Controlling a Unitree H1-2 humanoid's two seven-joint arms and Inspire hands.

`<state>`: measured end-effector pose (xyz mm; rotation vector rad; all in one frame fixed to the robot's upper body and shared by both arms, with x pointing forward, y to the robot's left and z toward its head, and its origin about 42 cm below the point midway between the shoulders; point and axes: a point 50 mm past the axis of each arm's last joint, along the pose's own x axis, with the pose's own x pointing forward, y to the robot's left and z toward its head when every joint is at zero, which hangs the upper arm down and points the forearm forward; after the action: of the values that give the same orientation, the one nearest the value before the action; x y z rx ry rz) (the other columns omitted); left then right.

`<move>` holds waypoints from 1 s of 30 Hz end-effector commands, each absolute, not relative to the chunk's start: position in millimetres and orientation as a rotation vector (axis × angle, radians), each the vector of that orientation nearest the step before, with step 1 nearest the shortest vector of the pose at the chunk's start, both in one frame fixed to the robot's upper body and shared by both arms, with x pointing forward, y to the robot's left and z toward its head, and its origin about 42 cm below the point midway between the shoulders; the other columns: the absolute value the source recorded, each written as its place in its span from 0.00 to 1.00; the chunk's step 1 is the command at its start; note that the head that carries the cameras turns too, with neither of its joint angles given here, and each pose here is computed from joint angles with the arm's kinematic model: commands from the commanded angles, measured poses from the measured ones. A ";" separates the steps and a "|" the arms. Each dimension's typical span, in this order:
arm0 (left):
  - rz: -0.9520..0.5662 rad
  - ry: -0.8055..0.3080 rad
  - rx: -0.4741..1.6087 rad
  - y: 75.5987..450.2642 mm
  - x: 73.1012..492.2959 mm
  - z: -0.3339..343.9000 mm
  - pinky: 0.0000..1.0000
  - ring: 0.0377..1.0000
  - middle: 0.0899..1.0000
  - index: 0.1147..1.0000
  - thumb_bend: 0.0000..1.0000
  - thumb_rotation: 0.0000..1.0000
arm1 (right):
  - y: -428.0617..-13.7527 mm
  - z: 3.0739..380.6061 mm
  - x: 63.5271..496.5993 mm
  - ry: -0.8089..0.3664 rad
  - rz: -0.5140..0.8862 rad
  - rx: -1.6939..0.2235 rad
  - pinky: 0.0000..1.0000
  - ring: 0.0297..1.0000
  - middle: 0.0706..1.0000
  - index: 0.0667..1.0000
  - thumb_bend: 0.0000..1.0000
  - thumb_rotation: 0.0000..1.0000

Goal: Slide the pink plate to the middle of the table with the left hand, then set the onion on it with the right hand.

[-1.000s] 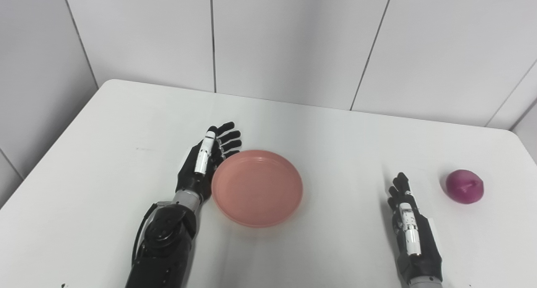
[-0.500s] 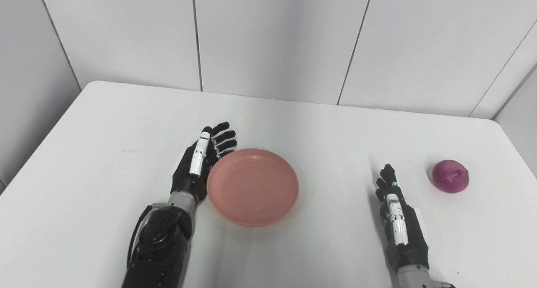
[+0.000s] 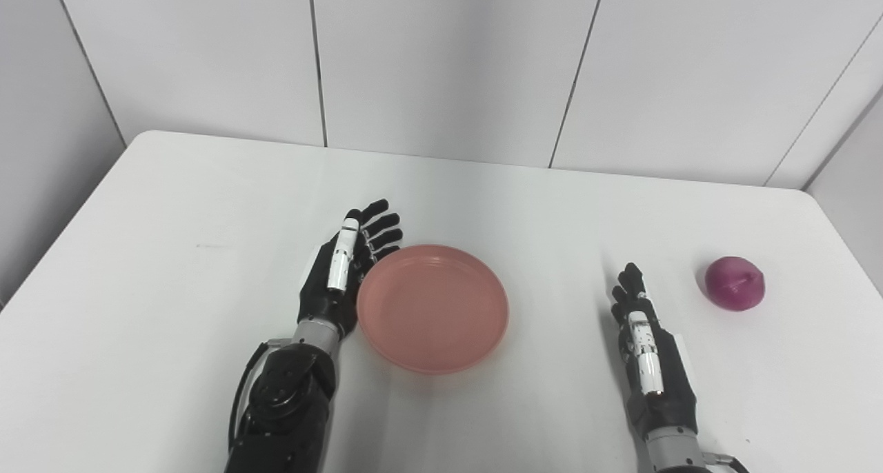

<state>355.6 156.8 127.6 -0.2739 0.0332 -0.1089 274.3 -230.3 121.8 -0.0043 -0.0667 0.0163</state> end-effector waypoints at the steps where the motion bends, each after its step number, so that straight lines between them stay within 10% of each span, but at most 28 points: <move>1: -0.129 -0.018 -0.290 144.2 358.8 142.4 0.75 0.77 0.77 0.74 0.41 1.00 | -223.7 130.5 280.5 -0.122 0.044 0.003 1.00 1.00 1.00 1.00 0.22 1.00; 30: -0.189 -0.027 -0.272 125.5 357.8 143.6 0.78 0.80 0.80 0.77 0.39 1.00 | -222.8 131.2 280.7 -0.115 0.042 0.000 1.00 1.00 1.00 1.00 0.21 1.00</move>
<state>352.2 125.3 130.1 -0.2848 0.0550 -0.1710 276.4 -227.6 121.7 0.0004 -0.0677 0.0201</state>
